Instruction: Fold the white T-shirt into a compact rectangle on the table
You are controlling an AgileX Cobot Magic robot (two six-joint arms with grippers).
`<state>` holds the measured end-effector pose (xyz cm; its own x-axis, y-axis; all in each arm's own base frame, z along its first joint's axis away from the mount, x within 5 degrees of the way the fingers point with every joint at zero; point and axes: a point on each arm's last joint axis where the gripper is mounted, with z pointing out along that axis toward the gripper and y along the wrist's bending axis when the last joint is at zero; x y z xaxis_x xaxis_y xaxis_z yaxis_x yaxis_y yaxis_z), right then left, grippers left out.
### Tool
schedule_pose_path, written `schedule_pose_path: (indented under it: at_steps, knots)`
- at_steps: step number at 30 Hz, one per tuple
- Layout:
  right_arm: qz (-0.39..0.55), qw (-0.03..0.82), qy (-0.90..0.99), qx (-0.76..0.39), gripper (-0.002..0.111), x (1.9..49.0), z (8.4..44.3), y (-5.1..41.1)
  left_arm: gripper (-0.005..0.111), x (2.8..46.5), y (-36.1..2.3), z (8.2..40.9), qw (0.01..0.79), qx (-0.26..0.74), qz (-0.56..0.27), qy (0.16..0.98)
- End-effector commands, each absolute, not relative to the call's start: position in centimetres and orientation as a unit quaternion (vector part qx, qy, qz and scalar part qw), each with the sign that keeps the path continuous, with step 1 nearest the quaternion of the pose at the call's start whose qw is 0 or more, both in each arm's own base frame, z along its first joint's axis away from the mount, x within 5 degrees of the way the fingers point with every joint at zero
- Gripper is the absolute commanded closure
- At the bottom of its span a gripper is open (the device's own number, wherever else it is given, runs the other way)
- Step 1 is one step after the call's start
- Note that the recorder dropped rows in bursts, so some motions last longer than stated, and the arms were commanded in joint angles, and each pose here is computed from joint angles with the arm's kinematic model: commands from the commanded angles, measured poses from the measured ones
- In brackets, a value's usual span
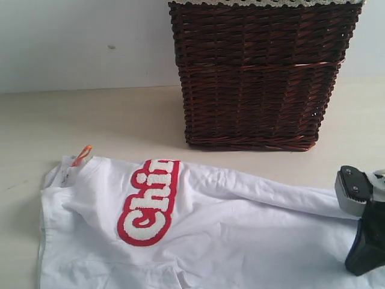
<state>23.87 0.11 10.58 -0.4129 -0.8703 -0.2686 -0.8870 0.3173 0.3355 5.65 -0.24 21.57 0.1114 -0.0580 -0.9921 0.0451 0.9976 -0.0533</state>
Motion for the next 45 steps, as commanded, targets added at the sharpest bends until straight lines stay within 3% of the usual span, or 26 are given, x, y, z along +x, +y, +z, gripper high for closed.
schedule_pose_path:
  at_steps: [1,11,19,27,36,40,45]
  knots:
    - [0.238,-0.034,0.789,-0.566,0.106,22.7,10.3,-0.2,0.107,5.6,-0.2,21.7,0.749,-0.01,-0.039,0.662]
    - [0.149,0.06,0.814,-0.558,0.106,23.7,13.8,-0.3,0.107,5.6,-0.2,21.7,0.749,-0.01,-0.039,0.662]
    - [0.053,0.106,0.852,-0.511,0.106,26.2,11.5,-1.4,0.107,5.6,-0.2,21.7,0.749,-0.01,-0.039,0.662]
    - [-0.061,0.206,0.883,-0.417,0.106,28.9,11.8,-2.6,0.107,5.6,-0.2,21.7,0.749,-0.01,-0.039,0.662]
    - [-0.136,0.221,0.882,-0.394,0.105,30.3,9.8,-3.9,0.107,5.6,-0.2,21.7,0.749,-0.01,-0.039,0.662]
    - [-0.129,0.219,0.888,-0.383,0.096,30.2,9.6,-3.9,0.107,5.6,-0.2,21.7,0.749,-0.01,-0.039,0.662]
    - [-0.153,0.267,0.882,-0.356,0.077,30.4,12.8,-3.9,0.107,5.6,-0.2,21.7,0.749,-0.01,-0.039,0.662]
